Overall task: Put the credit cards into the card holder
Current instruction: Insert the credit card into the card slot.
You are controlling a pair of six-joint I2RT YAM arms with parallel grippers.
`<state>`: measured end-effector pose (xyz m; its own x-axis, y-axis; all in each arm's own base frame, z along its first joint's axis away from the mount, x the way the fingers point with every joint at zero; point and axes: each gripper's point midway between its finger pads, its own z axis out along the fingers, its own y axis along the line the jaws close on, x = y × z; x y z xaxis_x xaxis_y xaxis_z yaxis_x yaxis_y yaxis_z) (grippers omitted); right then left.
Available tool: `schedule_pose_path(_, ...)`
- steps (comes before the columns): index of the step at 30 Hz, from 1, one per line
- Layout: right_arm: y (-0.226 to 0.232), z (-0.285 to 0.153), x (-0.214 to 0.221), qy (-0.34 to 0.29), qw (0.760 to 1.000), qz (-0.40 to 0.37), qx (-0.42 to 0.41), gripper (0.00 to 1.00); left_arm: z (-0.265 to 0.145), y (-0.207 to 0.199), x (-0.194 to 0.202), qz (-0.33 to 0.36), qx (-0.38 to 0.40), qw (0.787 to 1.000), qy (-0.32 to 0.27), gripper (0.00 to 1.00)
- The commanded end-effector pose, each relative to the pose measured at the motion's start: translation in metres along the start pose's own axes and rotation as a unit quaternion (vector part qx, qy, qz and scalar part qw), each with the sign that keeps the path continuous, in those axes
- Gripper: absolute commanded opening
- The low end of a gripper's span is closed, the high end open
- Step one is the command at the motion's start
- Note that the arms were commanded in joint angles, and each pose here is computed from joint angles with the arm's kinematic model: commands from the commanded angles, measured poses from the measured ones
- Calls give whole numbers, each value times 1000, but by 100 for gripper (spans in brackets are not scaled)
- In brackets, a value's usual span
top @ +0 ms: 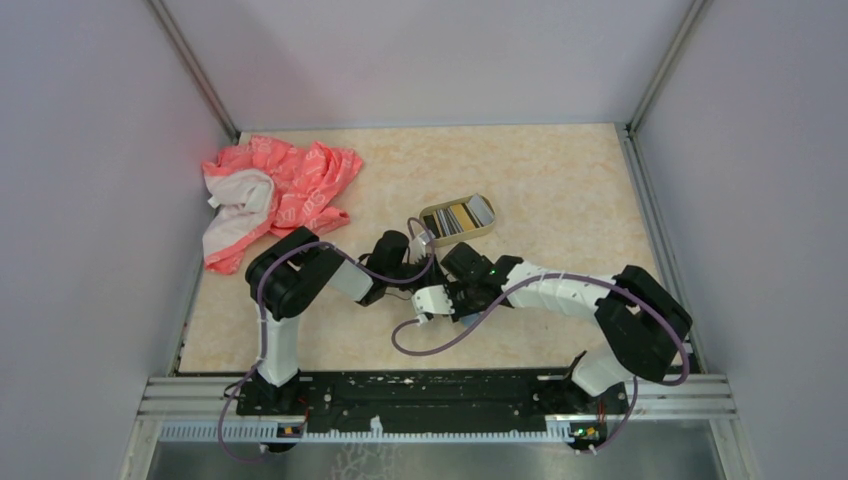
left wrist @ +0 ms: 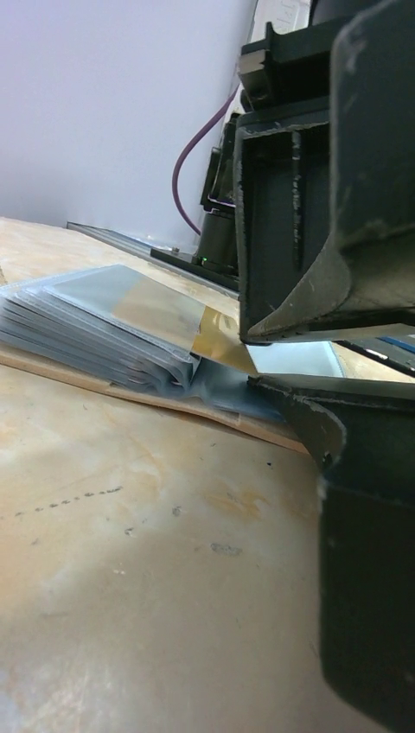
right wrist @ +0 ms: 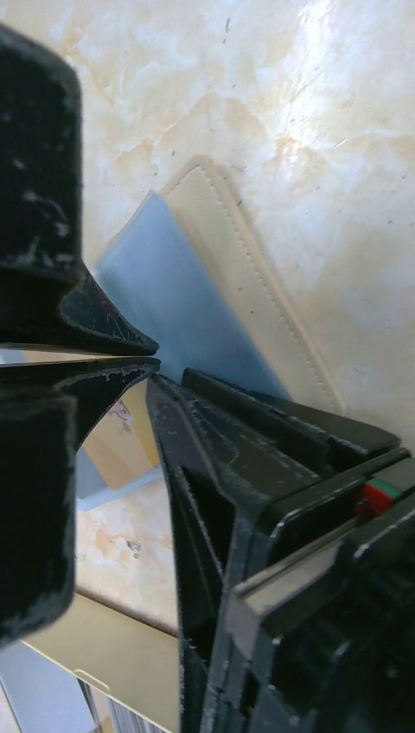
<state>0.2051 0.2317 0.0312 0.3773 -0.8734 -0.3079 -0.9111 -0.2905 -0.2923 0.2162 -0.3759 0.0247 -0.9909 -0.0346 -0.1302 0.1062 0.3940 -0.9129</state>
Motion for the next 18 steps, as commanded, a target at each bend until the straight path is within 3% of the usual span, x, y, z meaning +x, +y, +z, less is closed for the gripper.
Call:
schedule_pose_path(1, -25, -19, -1, 4, 999, 7, 43, 4, 4, 18, 10, -7, -25, 1000, 15, 27)
schedule_pose_path(9, -37, -22, 9, 29, 997, 28, 68, 3, 5, 19, 9, -7, -29, 999, 14, 29)
schedule_pose_path(14, -6, -25, -24, -69, 998, -3, -10, 4, 3, 17, 9, -5, -26, 1000, 12, 29)
schedule_pose_path(18, 1, -17, -25, -68, 997, -1, -28, 4, 0, 13, 8, -1, -22, 1000, 4, 26)
